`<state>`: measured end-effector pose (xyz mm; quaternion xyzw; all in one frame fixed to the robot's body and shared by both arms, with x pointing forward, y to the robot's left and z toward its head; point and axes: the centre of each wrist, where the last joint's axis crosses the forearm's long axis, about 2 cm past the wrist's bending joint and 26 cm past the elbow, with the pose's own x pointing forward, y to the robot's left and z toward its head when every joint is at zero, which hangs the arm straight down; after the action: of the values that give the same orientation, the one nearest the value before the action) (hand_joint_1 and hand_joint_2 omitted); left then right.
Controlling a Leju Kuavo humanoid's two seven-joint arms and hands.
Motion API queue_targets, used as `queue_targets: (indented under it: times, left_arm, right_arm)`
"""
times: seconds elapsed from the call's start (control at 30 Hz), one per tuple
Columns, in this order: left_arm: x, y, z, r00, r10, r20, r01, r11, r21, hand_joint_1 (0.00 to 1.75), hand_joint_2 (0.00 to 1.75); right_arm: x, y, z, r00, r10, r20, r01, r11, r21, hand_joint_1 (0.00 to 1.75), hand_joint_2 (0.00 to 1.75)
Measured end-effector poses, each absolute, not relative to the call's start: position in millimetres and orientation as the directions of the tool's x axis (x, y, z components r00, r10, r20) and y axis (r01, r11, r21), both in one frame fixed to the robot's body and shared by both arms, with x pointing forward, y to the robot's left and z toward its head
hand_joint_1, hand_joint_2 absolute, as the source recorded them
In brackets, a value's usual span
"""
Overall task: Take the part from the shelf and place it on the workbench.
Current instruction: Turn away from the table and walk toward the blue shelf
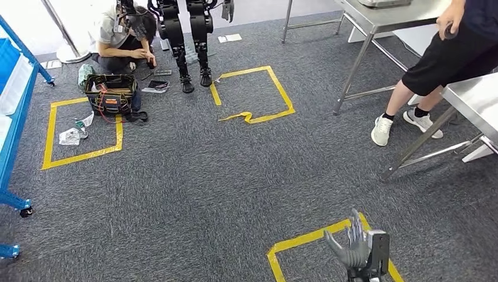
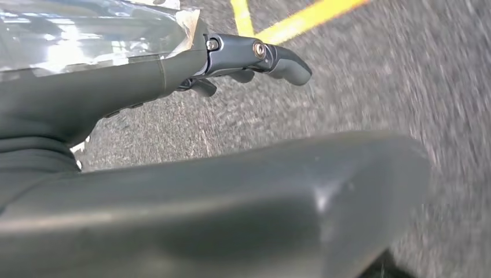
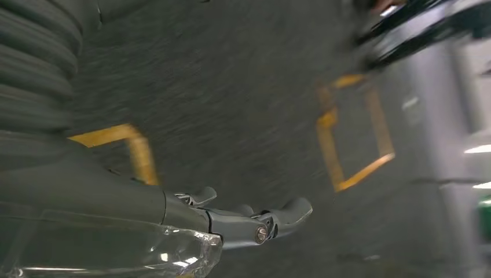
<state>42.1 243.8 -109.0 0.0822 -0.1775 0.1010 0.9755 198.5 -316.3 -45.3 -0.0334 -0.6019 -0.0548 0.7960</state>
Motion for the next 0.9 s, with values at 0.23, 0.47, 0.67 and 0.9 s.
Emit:
queue_targets:
  times: [0.23,0.47,0.67,0.9]
  left_arm:
    - [41,245,-109,0.918,0.166,0.361,-0.228,0.964,0.138,0.00,0.00]
    - [39,246,-110,0.922,0.149,0.358,-0.211,0.968,0.140,0.00,0.00]
    - [40,248,-110,0.924,0.126,0.361,-0.185,0.974,0.133,0.00,0.00]
    - [42,251,-110,0.923,0.120,0.366,-0.181,0.974,0.139,0.00,0.00]
  right_arm:
    - [133,-324,-88,0.745,-0.034,0.667,0.192,0.967,-0.166,0.00,1.75]
    - [98,-315,-101,0.909,-0.005,0.417,0.110,0.967,-0.229,0.00,1.75]
    - [65,-310,-107,0.968,0.106,0.226,-0.035,0.954,-0.298,0.00,1.75]
    - [62,-305,-108,0.970,0.138,0.199,-0.073,0.951,-0.300,0.00,1.75]
